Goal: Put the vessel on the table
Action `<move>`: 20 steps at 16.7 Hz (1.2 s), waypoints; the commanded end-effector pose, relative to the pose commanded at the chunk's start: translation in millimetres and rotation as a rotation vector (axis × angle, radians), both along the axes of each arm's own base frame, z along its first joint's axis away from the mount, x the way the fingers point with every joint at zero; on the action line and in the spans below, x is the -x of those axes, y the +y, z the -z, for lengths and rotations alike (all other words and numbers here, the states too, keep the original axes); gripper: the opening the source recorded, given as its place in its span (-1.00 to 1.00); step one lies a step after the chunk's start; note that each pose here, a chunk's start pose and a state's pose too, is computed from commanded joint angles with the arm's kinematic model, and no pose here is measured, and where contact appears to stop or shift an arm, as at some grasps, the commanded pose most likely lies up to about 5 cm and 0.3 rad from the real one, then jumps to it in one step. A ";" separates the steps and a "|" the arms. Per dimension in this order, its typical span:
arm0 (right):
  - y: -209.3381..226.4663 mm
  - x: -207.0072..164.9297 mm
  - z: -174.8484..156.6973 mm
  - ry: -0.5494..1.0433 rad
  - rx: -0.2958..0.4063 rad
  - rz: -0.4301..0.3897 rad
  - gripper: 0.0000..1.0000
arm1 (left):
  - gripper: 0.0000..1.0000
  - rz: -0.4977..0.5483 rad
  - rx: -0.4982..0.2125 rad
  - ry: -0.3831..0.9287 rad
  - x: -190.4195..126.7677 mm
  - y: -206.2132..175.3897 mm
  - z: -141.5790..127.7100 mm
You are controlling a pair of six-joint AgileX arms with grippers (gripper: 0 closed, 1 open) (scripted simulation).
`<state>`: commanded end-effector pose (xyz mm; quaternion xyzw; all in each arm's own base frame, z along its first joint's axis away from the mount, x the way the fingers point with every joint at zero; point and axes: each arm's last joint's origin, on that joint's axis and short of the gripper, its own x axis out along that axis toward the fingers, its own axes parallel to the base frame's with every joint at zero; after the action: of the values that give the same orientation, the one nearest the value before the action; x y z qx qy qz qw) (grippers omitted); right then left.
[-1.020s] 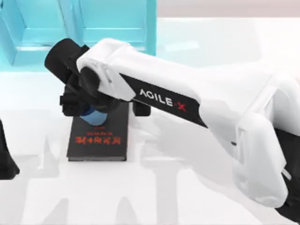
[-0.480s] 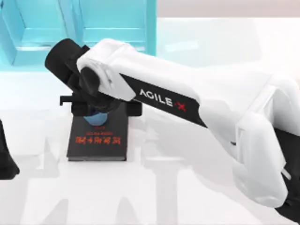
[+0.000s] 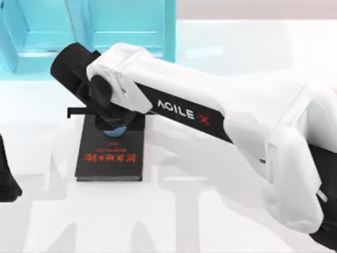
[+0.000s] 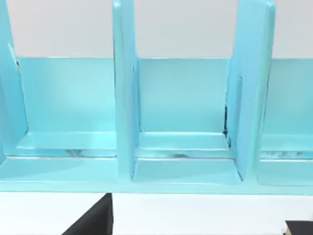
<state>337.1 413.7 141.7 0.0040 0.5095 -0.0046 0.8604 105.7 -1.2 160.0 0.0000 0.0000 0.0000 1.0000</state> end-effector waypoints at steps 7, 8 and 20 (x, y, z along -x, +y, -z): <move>1.2 1.6 -2.0 -0.002 -0.004 -0.003 -1.00 | 1.00 0.000 0.000 0.000 0.0 0.0 0.0; 1.4 1.8 -2.3 -0.002 -0.003 -0.004 -1.00 | 1.00 0.000 0.000 0.000 0.0 0.0 0.0; 1.2 1.6 -52.0 -0.002 -0.004 -0.003 -1.00 | 1.00 0.000 0.000 0.000 0.0 0.0 0.0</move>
<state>335.5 414.9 193.7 0.0050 0.5085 -0.0024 0.8610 105.7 -1.2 160.0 0.0000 0.0000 0.0000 1.0000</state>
